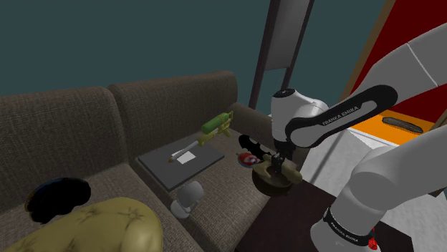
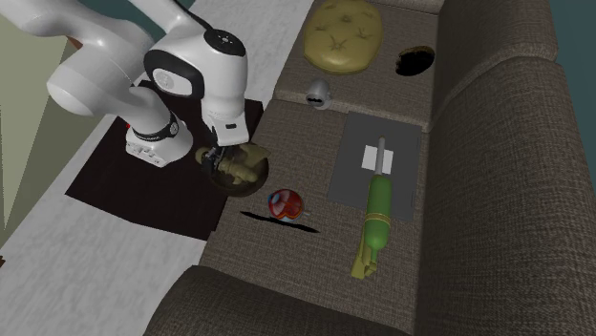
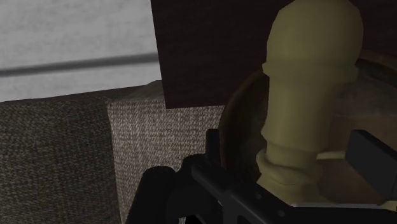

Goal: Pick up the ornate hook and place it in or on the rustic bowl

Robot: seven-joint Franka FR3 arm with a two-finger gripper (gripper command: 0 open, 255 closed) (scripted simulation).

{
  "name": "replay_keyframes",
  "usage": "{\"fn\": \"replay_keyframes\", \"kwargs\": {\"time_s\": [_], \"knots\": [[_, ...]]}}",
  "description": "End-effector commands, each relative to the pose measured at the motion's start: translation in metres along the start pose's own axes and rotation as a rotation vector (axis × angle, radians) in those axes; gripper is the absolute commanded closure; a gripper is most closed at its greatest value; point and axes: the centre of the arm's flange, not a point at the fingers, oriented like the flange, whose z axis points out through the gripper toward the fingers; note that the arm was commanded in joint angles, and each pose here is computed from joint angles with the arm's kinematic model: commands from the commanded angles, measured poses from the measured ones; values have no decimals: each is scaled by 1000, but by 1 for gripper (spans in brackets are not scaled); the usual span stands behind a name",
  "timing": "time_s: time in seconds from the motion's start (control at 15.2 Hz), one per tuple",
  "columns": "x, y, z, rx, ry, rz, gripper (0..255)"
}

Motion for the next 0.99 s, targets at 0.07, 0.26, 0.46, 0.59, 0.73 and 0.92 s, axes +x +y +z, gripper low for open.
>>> {"fn": "replay_keyframes", "kwargs": {"time_s": [0.07, 0.26, 0.46, 0.59, 0.73, 0.92], "knots": [[0, 0, 0, 0, 0, 0, 0], [0, 0, -26, 0, 0, 0, 0], [0, 0, -50, 0, 0, 0, 0], [0, 0, -50, 0, 0, 0, 0], [0, 0, -50, 0, 0, 0, 0], [0, 0, -50, 0, 0, 0, 0]]}}
